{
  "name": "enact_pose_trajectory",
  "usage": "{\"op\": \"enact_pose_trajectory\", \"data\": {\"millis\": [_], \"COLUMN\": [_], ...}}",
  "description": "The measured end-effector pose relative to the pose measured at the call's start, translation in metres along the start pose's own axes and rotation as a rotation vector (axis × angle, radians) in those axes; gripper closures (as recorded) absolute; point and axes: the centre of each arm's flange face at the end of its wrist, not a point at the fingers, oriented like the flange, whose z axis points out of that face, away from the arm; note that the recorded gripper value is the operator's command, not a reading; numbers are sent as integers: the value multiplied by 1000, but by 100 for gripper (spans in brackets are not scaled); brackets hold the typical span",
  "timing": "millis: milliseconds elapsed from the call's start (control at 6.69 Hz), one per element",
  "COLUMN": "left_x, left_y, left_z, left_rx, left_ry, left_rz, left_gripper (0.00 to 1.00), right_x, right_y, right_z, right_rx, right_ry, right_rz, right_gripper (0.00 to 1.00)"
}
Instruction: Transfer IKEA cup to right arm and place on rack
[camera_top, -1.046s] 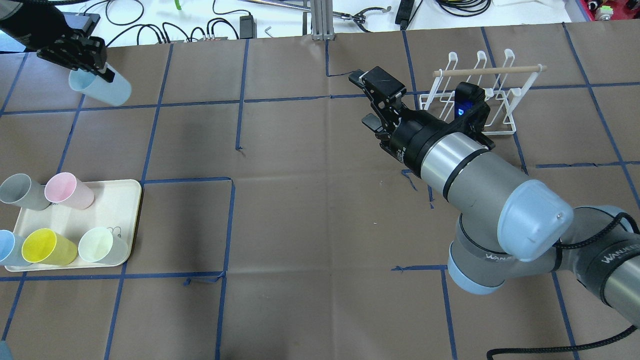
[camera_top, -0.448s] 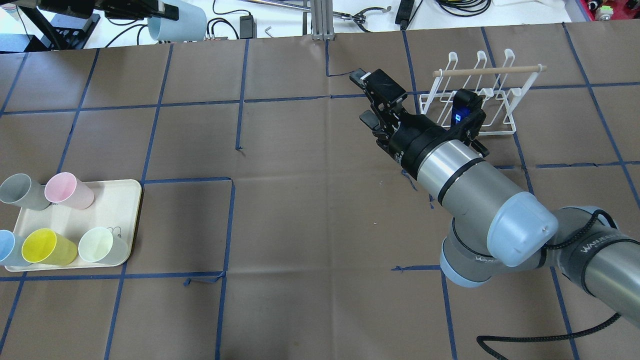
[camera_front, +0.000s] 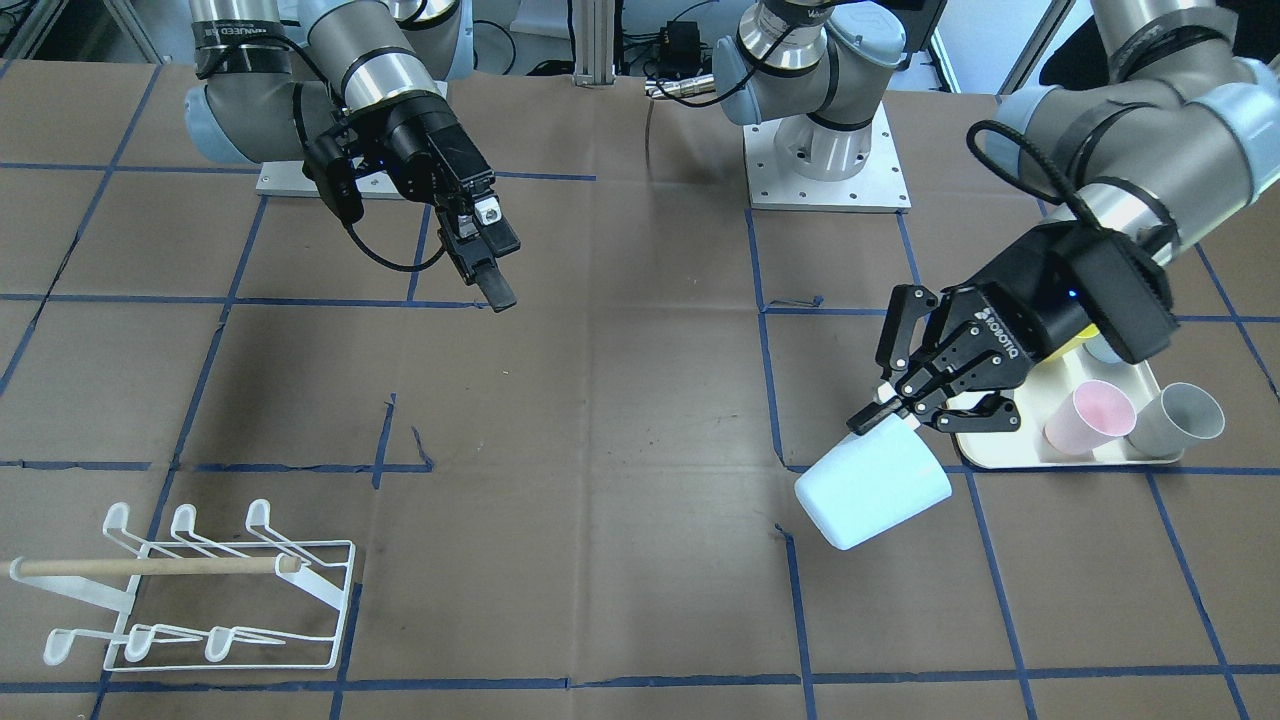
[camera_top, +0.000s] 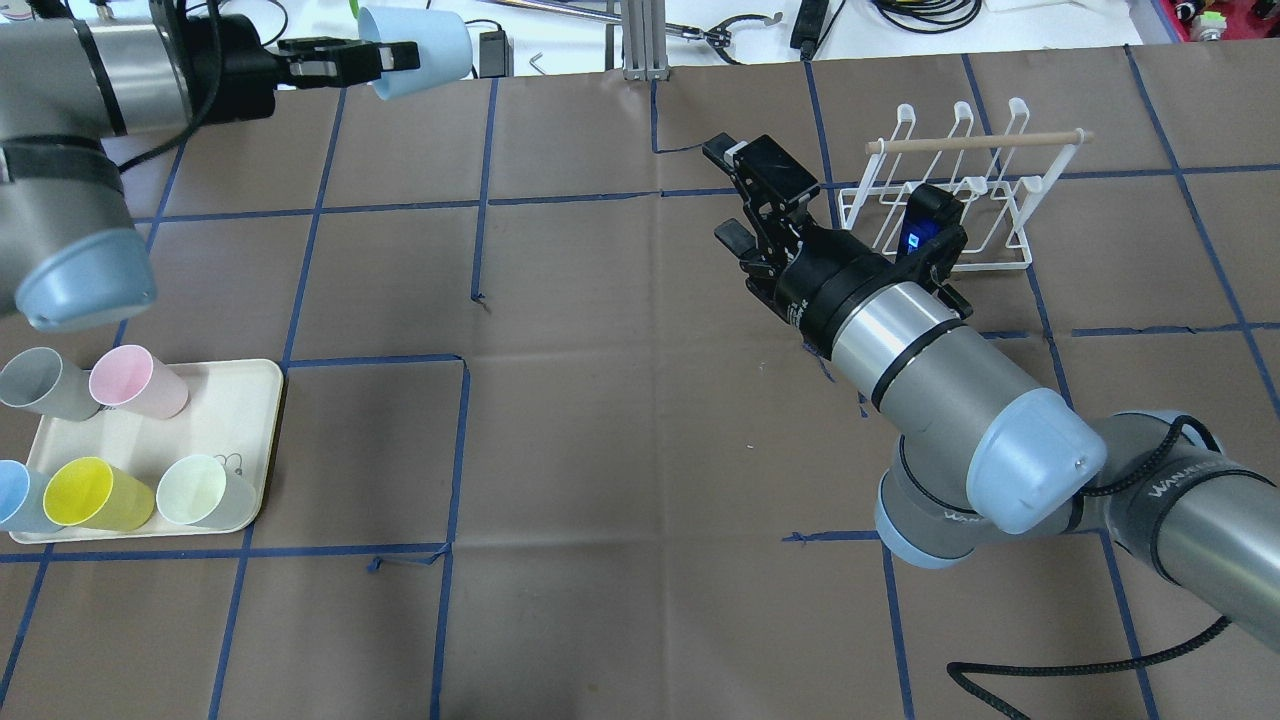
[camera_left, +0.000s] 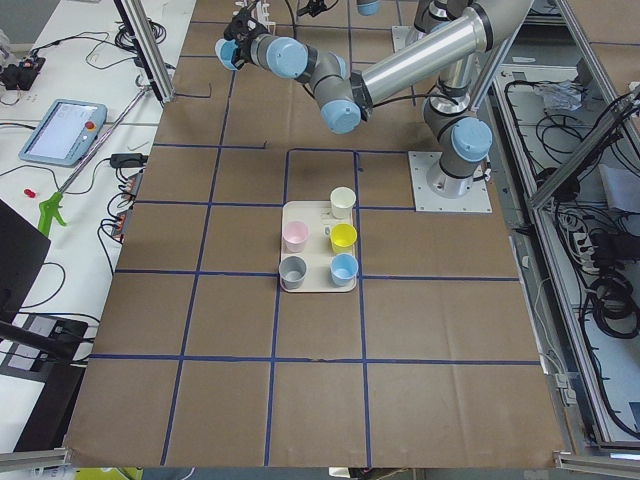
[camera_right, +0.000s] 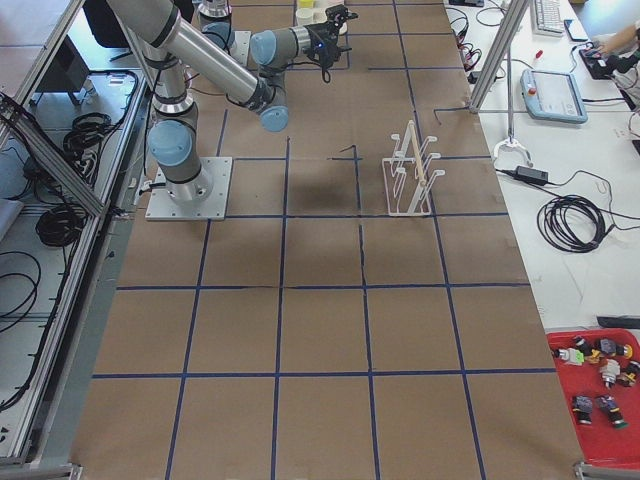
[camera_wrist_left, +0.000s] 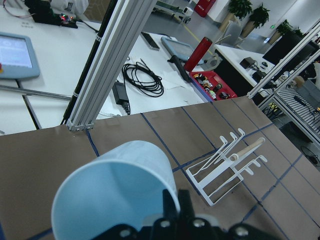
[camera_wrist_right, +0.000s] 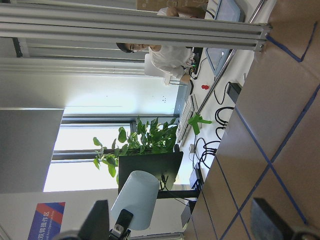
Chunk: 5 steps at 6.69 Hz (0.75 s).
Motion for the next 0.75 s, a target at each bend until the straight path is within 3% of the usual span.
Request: {"op": "enact_pose_trajectory", "data": {"millis": [149,448,747], "left_x": [12,55,91], "left_y": [26,66,107], "left_z": [15,39,49], "left_rx": [44,78,112], "left_ry": [23,70,92], "left_rz": [79,197,244], "left_gripper": [100,99,98], "right_x": [2,20,33], "right_y": [-2,-9,-4], "right_z": [2,20,39], "right_rx": [8,41,31], "right_ry": [7,67,112], "right_rz": [17,42,92], "right_gripper": [0,0,0]}}
